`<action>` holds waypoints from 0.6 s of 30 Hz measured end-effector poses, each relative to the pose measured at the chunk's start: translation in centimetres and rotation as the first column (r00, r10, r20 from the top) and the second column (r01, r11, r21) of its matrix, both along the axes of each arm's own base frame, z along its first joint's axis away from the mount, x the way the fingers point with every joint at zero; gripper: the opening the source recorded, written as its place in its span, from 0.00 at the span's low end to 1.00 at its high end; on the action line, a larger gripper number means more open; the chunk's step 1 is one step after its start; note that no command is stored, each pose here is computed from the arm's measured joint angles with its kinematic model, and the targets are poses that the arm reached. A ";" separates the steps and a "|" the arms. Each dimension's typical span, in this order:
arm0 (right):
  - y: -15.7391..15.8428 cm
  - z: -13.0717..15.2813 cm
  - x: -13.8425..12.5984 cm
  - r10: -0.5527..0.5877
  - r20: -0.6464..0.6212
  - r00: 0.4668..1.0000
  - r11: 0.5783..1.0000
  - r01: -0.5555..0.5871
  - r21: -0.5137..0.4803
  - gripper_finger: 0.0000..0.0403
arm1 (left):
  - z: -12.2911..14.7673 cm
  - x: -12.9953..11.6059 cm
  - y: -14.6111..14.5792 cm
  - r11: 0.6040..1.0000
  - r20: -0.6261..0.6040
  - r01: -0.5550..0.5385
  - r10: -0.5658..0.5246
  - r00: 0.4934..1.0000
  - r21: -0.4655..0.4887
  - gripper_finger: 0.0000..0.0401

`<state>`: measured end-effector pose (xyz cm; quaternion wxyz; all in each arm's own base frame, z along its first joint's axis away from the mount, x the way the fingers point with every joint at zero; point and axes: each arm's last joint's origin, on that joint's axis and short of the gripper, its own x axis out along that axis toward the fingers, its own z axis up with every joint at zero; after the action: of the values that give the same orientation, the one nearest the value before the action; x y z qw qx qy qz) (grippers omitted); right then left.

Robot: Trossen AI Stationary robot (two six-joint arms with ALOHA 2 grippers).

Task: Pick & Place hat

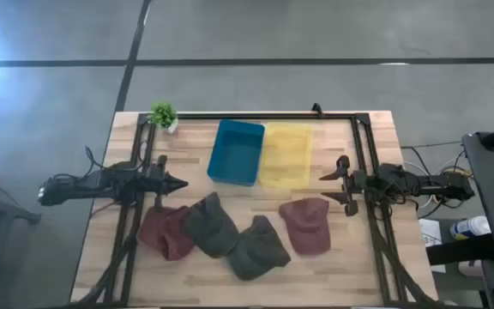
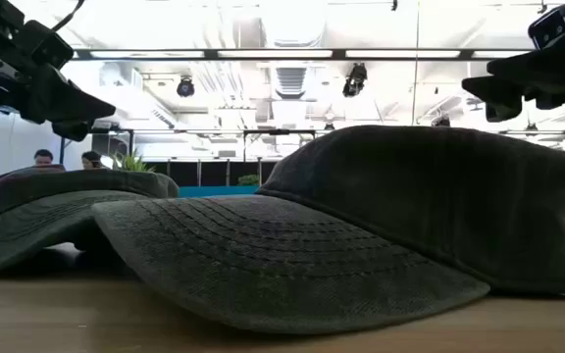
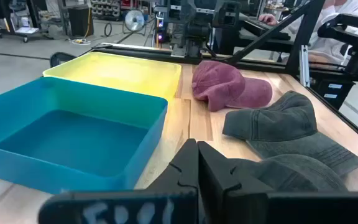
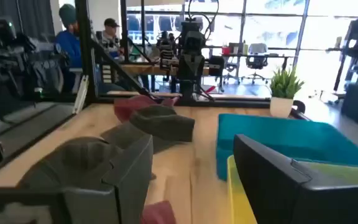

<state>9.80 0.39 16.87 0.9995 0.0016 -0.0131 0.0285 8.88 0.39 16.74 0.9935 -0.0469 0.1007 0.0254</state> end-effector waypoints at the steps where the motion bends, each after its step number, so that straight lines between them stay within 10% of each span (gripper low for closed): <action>1: 0.0 0.0 0.0 -0.001 0.002 1.000 0.999 0.001 -0.034 0.54 | 0.0 0.0 0.0 1.000 0.000 0.000 0.000 1.000 0.000 0.00; 13: 0.0 0.3 0.0 -0.003 0.041 0.999 0.985 0.010 -0.174 0.54 | 0.0 0.0 0.0 1.000 0.000 0.000 0.000 1.000 0.000 0.00; 16: 0.1 0.9 -0.1 0.039 0.088 0.995 0.996 -0.046 0.077 0.54 | 0.0 0.0 0.0 1.000 0.000 0.000 0.000 1.000 0.000 0.00; 18: 0.2 1.8 -0.3 0.067 0.171 0.983 0.910 -0.131 0.393 0.54 | 0.0 0.0 0.0 1.000 0.000 0.000 0.000 1.000 0.000 0.00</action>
<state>9.54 0.56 18.71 0.9710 0.2055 -0.0957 0.0759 8.88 0.39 16.75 0.9935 -0.0469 0.1006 0.0254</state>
